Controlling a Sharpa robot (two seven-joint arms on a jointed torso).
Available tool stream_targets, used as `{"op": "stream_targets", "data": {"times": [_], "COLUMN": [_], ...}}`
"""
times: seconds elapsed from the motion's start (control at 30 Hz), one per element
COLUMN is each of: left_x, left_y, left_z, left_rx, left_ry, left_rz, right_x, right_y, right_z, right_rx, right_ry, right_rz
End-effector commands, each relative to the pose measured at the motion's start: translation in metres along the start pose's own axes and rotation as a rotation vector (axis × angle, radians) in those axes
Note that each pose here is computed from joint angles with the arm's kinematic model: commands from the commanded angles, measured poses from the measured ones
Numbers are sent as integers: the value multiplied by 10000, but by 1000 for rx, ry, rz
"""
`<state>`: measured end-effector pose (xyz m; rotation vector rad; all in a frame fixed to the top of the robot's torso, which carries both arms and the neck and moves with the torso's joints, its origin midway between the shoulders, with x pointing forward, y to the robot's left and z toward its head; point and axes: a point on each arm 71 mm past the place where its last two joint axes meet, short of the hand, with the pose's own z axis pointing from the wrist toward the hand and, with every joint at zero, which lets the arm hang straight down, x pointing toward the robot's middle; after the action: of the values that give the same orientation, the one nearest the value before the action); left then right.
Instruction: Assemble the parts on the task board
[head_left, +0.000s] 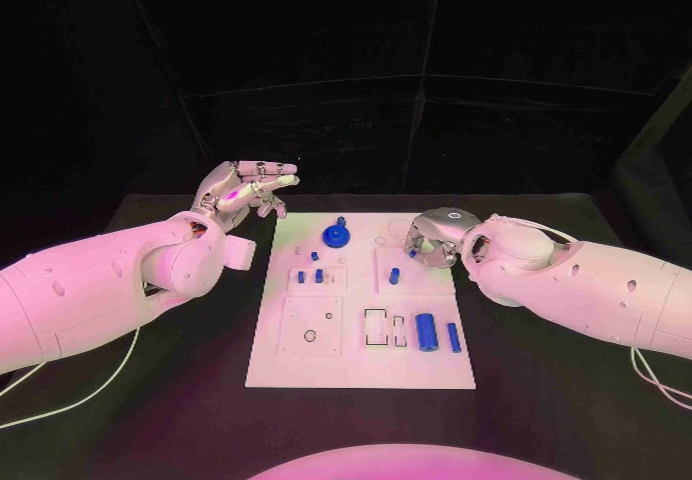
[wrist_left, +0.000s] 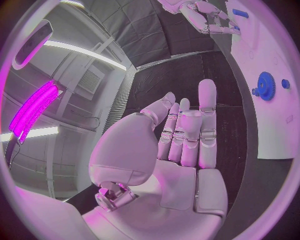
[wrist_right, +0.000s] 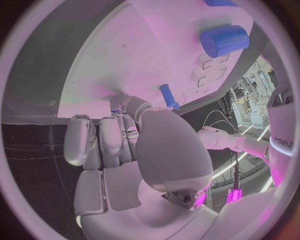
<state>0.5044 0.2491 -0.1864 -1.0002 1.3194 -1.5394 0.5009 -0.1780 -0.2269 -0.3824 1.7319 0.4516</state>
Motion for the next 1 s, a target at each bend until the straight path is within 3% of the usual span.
{"op": "stream_targets", "data": {"times": [0.03, 0.67, 1.0], "left_x": [5, -41, -43], "left_y": [-8, 1, 1], "left_z": [7, 11, 9], "left_rx": [2, -4, -6], "left_ry": [7, -3, -4], "left_rz": [-10, -4, -3], "right_x": [-13, -91, -373], "right_y": [16, -17, 255], "right_z": [-17, -200, -329], "right_rx": [-5, 1, -69], "right_ry": [-36, -74, -144], "right_rz": [0, 57, 110]}}
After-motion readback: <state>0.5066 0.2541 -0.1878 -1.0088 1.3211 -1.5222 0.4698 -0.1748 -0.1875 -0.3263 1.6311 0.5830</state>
